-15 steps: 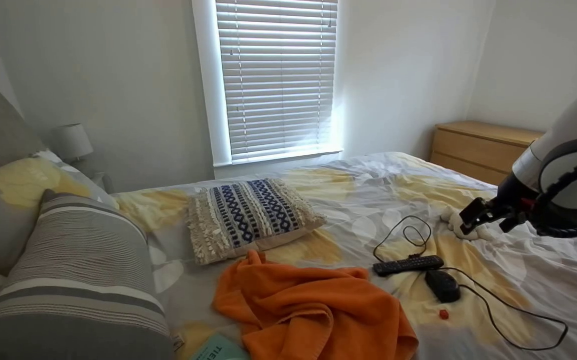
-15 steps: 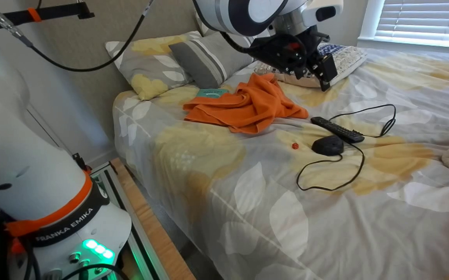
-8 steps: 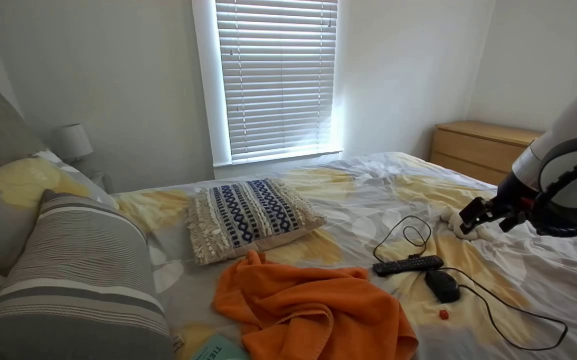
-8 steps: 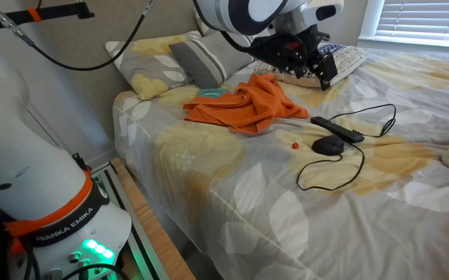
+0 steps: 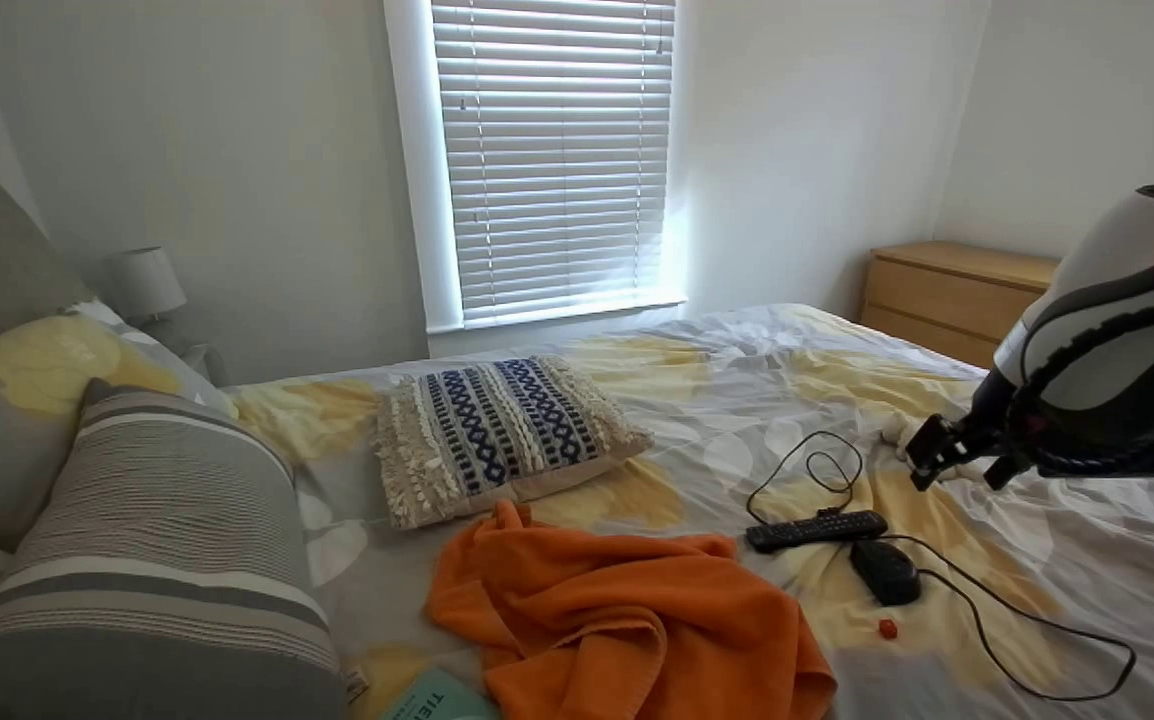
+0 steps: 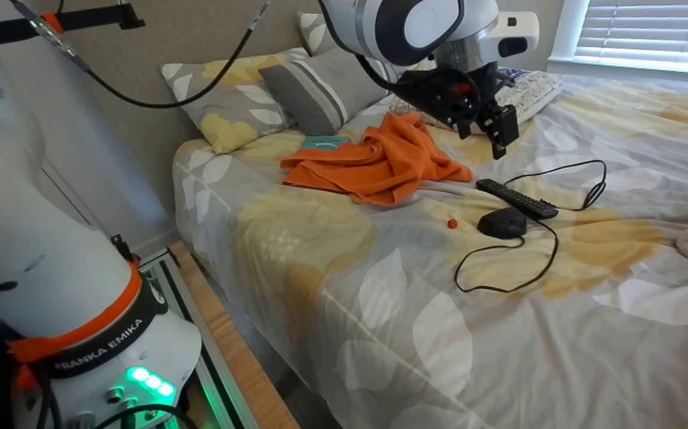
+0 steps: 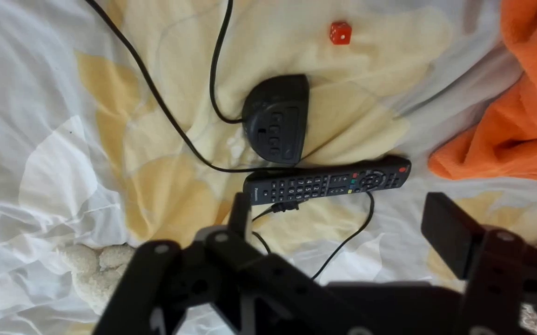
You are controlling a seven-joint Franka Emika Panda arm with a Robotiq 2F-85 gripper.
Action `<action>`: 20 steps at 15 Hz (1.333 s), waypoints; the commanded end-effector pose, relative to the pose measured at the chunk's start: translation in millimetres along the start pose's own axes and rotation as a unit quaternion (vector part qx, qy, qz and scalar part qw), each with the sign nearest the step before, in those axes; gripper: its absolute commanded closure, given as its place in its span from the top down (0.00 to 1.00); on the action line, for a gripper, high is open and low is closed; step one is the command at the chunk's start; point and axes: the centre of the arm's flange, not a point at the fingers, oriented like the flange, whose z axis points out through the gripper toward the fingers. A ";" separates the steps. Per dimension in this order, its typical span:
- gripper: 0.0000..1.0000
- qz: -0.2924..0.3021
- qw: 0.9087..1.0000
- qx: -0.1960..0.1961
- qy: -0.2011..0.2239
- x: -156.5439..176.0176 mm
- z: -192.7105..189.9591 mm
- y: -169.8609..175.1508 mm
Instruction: Press a button on the alarm clock
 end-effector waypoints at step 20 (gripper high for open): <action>0.00 0.084 0.996 -0.002 -0.029 52.2 174.5 16.7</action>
